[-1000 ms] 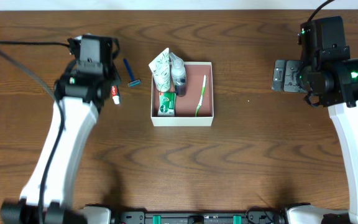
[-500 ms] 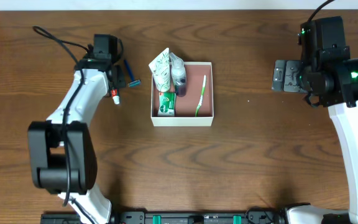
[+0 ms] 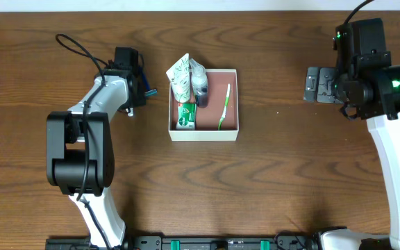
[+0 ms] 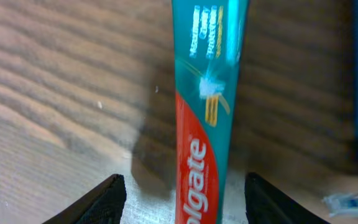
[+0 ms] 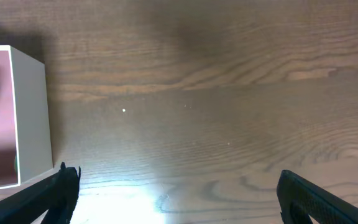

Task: Pack container
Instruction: 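Lift the toothpaste tube and carry it over the white box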

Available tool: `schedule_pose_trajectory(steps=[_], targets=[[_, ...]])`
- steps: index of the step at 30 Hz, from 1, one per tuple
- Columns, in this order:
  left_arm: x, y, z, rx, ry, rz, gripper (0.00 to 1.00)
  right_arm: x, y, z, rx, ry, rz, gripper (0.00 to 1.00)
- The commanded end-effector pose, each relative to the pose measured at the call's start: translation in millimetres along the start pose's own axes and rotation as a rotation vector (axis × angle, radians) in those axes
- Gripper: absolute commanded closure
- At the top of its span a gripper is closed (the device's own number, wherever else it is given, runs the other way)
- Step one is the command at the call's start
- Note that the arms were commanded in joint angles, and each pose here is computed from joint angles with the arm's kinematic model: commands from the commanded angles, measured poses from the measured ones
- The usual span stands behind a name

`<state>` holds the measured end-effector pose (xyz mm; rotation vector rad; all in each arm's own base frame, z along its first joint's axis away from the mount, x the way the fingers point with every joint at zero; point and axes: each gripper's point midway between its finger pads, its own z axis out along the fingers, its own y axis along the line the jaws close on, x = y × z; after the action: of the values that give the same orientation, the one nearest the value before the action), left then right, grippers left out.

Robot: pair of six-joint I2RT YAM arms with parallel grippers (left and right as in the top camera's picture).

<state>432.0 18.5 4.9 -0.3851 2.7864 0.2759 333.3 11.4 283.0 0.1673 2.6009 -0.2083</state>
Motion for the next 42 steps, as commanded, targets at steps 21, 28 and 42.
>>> schedule_pose_trajectory(steps=[21,28,42], targets=[[-6,-3,-4,0.033,-0.017,0.002,0.81,-3,-4,-4,0.012,-0.018,0.023,0.01],[-47,6,-88,0.091,-0.212,-0.044,0.82,-3,-4,-4,0.012,-0.018,0.023,0.01],[-10,-65,-288,0.531,-0.46,0.115,0.81,-3,-4,-4,0.012,-0.018,0.023,0.01]])
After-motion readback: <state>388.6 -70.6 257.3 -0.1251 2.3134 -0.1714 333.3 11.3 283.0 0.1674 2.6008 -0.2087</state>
